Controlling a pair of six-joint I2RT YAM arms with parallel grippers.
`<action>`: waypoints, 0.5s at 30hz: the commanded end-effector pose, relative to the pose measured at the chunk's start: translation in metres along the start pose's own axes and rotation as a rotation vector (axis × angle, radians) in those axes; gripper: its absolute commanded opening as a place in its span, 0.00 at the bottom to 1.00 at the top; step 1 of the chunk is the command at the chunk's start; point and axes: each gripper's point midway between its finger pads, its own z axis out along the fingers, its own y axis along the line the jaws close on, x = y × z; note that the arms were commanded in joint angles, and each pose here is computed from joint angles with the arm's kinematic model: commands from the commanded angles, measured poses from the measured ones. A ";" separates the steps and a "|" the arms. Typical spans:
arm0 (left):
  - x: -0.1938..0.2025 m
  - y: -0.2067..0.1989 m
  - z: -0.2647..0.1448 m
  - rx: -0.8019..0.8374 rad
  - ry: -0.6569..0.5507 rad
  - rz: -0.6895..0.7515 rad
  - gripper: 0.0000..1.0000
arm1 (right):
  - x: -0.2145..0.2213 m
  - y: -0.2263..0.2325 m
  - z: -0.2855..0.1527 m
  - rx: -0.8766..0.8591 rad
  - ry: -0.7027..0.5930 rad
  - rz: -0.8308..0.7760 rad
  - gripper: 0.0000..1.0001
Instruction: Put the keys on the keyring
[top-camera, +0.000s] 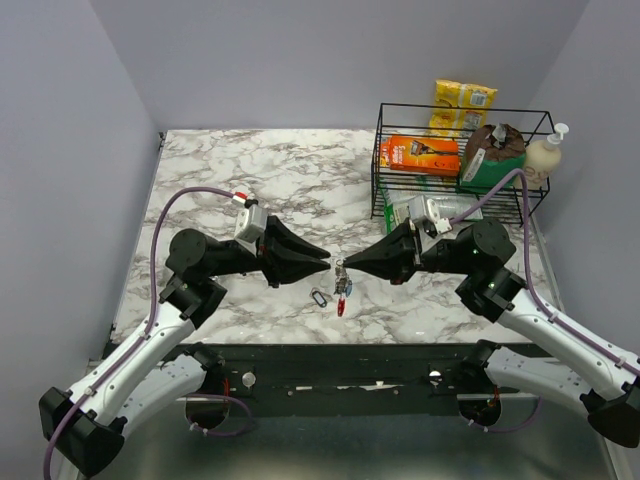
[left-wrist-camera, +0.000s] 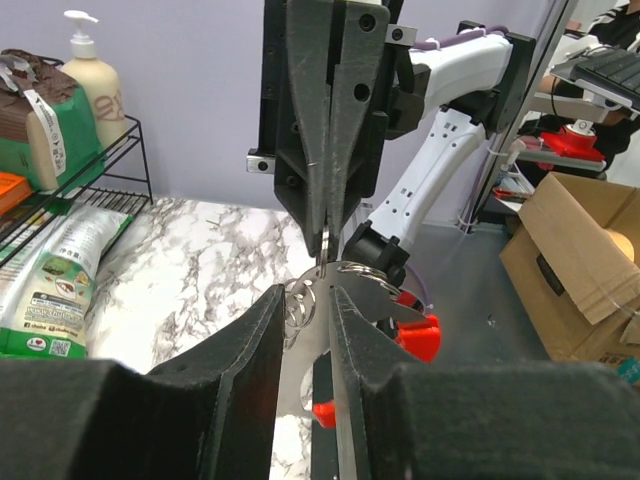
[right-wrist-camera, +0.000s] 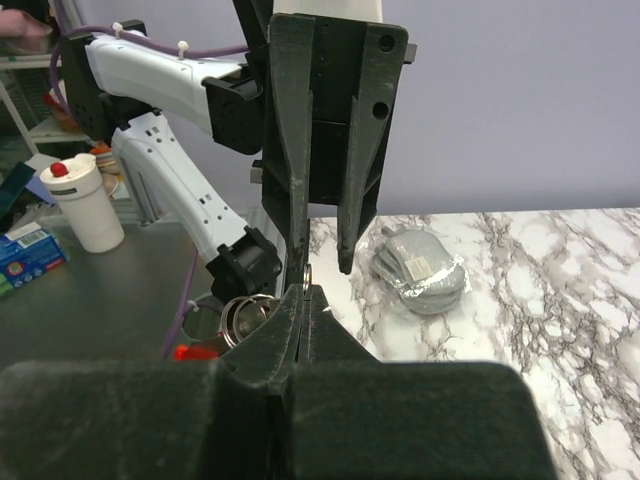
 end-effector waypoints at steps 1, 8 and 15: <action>-0.014 0.004 0.003 -0.038 -0.022 0.040 0.35 | -0.013 0.008 -0.003 -0.027 -0.045 -0.035 0.00; -0.011 -0.001 0.011 0.000 -0.004 0.027 0.34 | -0.014 0.004 0.000 -0.015 -0.045 -0.027 0.01; -0.010 -0.001 0.012 -0.007 -0.002 0.024 0.33 | -0.016 0.003 0.002 -0.017 -0.047 -0.025 0.00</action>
